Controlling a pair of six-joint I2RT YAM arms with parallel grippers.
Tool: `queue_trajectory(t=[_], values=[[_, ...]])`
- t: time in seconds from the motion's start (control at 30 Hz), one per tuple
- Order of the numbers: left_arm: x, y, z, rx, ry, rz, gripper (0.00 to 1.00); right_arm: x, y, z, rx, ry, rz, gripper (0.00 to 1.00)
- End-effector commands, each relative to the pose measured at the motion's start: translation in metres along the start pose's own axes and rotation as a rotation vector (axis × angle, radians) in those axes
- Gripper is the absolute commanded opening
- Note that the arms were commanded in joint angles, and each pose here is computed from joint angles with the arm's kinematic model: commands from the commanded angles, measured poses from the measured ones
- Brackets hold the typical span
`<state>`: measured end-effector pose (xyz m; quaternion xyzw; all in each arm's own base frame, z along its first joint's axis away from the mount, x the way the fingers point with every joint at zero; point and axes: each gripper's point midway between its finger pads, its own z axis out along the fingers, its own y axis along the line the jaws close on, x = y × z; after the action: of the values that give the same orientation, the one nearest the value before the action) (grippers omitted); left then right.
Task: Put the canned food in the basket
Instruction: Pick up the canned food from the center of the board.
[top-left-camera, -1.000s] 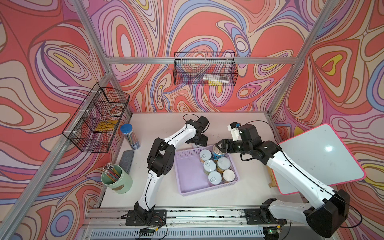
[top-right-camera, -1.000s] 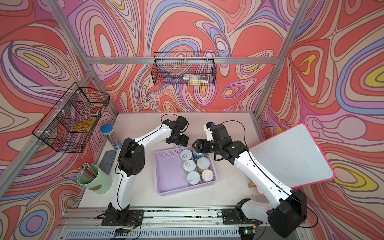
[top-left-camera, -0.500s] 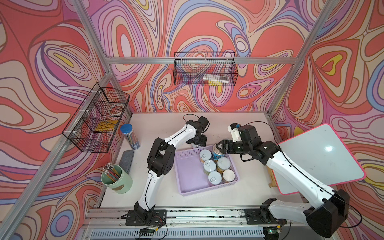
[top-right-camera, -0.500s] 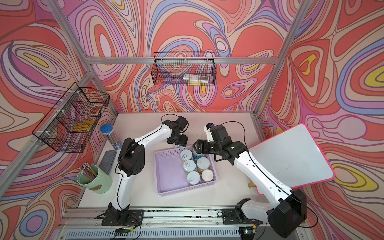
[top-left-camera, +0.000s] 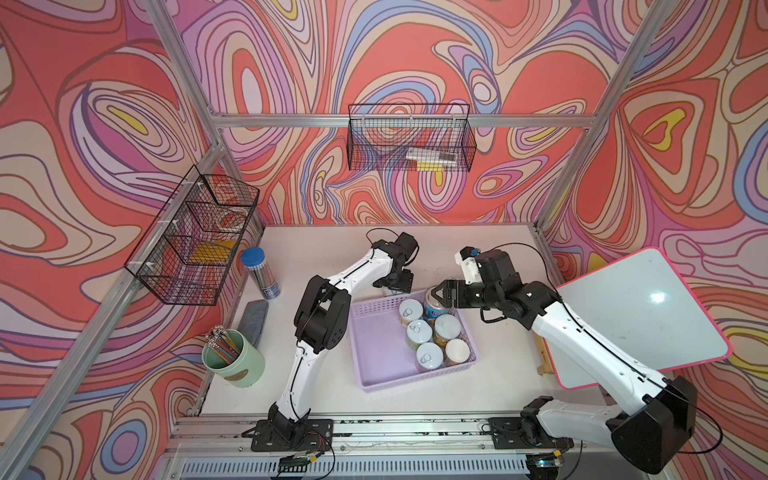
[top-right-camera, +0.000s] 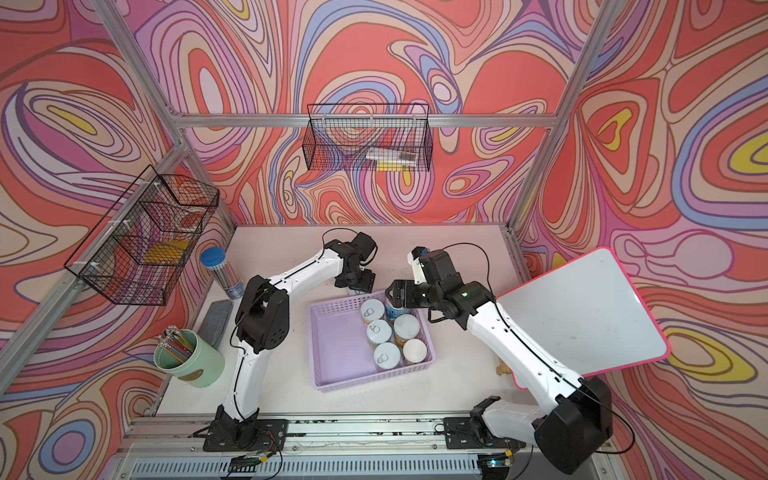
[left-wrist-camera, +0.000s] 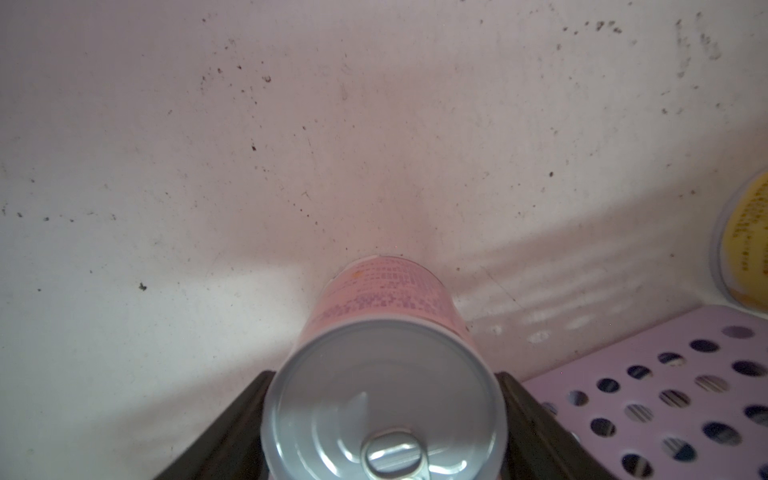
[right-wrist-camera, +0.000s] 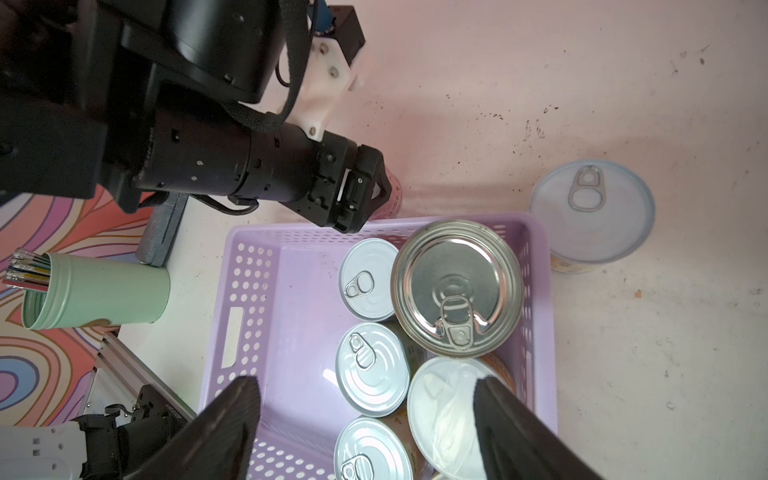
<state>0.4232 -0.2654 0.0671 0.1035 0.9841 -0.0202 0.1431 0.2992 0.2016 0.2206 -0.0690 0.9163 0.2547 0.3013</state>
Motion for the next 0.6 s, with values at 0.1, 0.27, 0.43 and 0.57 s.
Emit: queue_trajectory(t=[0.1,0.27,0.43,0.57], values=[[-0.008,0.01,-0.031,-0.024,-0.046,0.024,0.46,-0.012,0.004,0.001,-0.002,-0.004,0.025,0.82],[-0.018,0.012,-0.05,-0.024,-0.096,0.024,0.44,-0.02,0.014,0.001,-0.036,-0.015,0.03,0.82],[-0.023,0.018,-0.061,-0.033,-0.125,0.023,0.42,-0.02,0.024,0.003,-0.056,-0.015,0.014,0.82],[-0.024,0.02,-0.07,-0.038,-0.137,0.032,0.42,-0.018,0.033,0.004,-0.06,-0.012,-0.009,0.81]])
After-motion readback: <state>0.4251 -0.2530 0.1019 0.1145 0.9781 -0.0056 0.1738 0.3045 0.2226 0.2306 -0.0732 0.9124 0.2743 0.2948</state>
